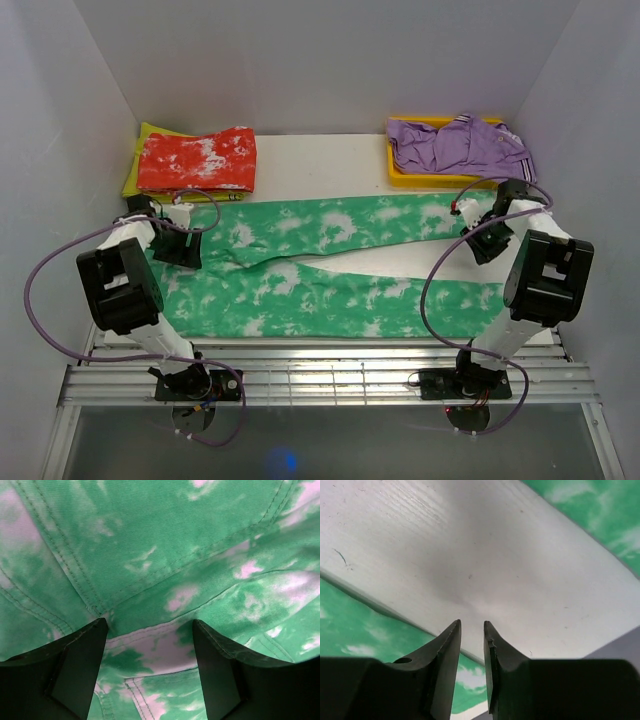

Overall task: Fold and stack the trousers
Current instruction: Flatten the trousers out

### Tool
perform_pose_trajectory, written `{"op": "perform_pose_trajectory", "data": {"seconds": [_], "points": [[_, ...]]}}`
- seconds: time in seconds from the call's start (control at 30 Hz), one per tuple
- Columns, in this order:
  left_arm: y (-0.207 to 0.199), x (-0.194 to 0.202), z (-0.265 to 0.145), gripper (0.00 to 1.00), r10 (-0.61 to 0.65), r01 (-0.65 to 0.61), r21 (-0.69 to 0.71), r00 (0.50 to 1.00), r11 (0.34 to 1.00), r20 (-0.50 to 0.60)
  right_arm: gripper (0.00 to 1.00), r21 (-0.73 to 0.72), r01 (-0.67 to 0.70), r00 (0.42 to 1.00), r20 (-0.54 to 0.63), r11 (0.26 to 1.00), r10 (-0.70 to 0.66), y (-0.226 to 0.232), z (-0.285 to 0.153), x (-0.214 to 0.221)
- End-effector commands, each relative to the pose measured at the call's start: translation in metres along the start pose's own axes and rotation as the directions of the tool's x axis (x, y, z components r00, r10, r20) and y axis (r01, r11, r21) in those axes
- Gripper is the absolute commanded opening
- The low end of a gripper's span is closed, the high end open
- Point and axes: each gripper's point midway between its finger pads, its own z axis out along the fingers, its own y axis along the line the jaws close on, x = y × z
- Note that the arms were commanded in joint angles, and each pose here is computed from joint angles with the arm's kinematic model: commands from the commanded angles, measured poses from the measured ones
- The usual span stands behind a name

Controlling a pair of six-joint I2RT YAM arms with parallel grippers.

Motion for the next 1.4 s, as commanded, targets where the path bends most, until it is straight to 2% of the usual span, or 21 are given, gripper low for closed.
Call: {"op": "perform_pose_trajectory", "data": {"seconds": [0.0,0.13,0.2,0.23,0.3,0.37,0.43,0.63,0.8,1.03,1.23,1.37], "points": [[-0.01,-0.006,-0.017,0.79,0.02,-0.02,0.009,0.999,1.0,0.035,0.32,0.048,0.036,0.995,0.086,0.998,-0.04,-0.016,-0.045,-0.02],[-0.014,-0.017,-0.021,0.81,0.007,-0.009,0.032,0.998,0.999,0.068,0.39,0.088,-0.044,0.966,0.257,0.995,0.02,-0.039,-0.066,-0.07],[-0.016,-0.024,-0.025,0.84,-0.001,-0.003,0.04,0.995,0.999,0.1,0.44,0.065,-0.087,0.948,0.313,0.994,0.062,-0.048,-0.057,-0.092],[-0.017,-0.027,-0.026,0.87,-0.004,-0.001,0.043,0.994,0.999,0.113,0.45,0.054,-0.161,0.928,0.347,0.985,0.133,-0.053,-0.056,-0.102],[-0.021,-0.034,-0.031,0.92,-0.023,0.015,0.058,0.989,0.998,0.144,0.46,0.042,-0.22,0.898,0.398,0.975,0.185,-0.065,-0.044,-0.117],[-0.023,-0.042,-0.038,0.95,-0.021,0.012,0.054,0.984,0.998,0.175,0.47,-0.002,-0.286,0.872,0.415,0.958,0.261,-0.067,-0.028,-0.126],[-0.024,-0.047,-0.043,0.96,-0.029,0.019,0.053,0.981,0.998,0.193,0.47,-0.004,-0.308,0.859,0.428,0.951,0.28,-0.071,-0.017,-0.135],[-0.023,-0.049,-0.049,0.98,-0.039,0.031,0.041,0.979,0.999,0.201,0.43,0.029,-0.378,0.879,0.325,0.925,0.349,-0.074,0.032,-0.114],[-0.024,-0.041,-0.047,0.98,-0.031,0.025,0.03,0.982,0.999,0.187,0.4,0.043,-0.355,0.93,0.114,0.934,0.348,-0.046,0.055,-0.059],[-0.02,-0.035,-0.045,0.98,-0.02,0.018,0.011,0.986,1.0,0.167,0.4,-0.005,-0.266,0.961,-0.082,0.964,0.265,0.014,0.043,0.005],[-0.024,-0.031,-0.043,0.98,-0.018,0.014,0.025,0.987,1.0,0.161,0.39,-0.014,-0.239,0.968,-0.087,0.971,0.237,0.024,0.018,0.013],[-0.024,-0.036,-0.052,0.98,-0.015,0.012,0.019,0.984,1.0,0.176,0.42,0.066,-0.195,0.98,0.039,0.979,0.193,-0.01,-0.03,-0.011]]}}
